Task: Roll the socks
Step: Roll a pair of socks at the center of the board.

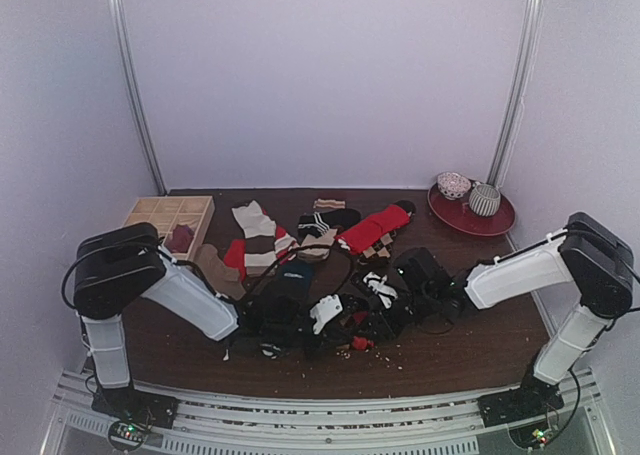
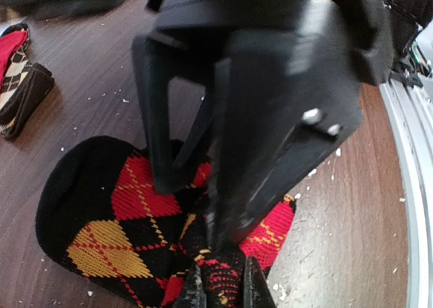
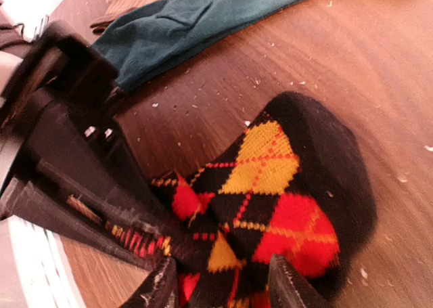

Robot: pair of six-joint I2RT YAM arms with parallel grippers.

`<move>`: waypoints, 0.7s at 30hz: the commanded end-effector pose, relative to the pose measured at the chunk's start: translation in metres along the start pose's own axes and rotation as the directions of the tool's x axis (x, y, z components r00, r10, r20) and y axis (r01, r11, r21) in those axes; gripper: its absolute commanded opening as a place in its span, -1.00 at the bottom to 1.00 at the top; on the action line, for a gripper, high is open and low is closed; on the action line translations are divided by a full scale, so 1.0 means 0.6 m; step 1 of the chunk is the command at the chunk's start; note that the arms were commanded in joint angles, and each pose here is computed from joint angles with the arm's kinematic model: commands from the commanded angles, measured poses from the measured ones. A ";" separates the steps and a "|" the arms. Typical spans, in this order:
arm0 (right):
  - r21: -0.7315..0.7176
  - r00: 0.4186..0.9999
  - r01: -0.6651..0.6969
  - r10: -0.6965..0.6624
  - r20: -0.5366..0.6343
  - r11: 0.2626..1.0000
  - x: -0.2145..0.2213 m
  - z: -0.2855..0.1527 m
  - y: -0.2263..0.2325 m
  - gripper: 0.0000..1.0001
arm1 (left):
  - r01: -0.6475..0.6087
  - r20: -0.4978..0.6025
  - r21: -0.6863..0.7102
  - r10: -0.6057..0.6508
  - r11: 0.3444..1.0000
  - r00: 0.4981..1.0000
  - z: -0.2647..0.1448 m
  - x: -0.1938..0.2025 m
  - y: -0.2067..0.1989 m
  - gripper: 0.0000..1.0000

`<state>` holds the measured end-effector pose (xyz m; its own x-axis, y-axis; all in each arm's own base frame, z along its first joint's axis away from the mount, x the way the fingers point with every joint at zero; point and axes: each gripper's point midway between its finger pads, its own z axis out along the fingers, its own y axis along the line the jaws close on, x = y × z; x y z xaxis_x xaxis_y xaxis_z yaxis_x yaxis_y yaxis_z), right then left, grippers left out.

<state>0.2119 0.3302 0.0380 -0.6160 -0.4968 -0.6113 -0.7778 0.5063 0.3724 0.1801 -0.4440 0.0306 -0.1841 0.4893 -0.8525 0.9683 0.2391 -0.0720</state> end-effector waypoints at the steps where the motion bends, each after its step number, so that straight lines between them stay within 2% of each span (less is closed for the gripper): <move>1: 0.129 0.978 0.150 -0.166 0.124 0.980 -0.008 -0.047 0.000 0.04 | 0.269 -0.381 -0.057 -0.270 0.962 0.884 -0.022 0.214 -0.011 -1.00; 2: 0.147 0.955 0.213 -0.237 0.178 0.966 -0.016 -0.063 0.010 0.10 | 0.300 -0.399 -0.056 -0.297 0.952 0.868 -0.026 0.226 -0.013 -1.00; 4: 0.183 0.867 0.372 -0.411 0.282 0.910 -0.031 -0.088 0.048 0.24 | 0.351 -0.426 -0.047 -0.336 0.935 0.840 -0.032 0.241 -0.018 -1.00; 6: 0.221 0.790 0.471 -0.519 0.327 0.854 -0.022 -0.103 0.073 0.40 | 0.381 -0.444 -0.042 -0.359 0.924 0.821 -0.035 0.248 -0.021 -1.00; 8: 0.242 0.750 0.529 -0.582 0.315 0.813 -0.008 -0.104 0.083 0.47 | 0.400 -0.463 -0.028 -0.367 0.916 0.807 -0.036 0.251 -0.025 -1.00; 17: 0.256 0.742 0.597 -0.645 0.183 0.760 0.001 -0.061 0.067 0.51 | 0.401 -0.499 -0.011 -0.352 0.916 0.791 -0.038 0.259 -0.032 -1.00; 21: 0.224 0.760 0.603 -0.637 0.133 0.766 0.008 -0.035 0.062 0.46 | 0.401 -0.499 -0.007 -0.351 0.916 0.792 -0.036 0.259 -0.032 -1.00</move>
<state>0.1717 0.3226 0.0670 0.0219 -0.5800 -0.8143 -0.9406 0.2641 -0.2134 0.1839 -0.4422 0.0292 -0.3892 0.4365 -0.8112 0.9191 0.2423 -0.3106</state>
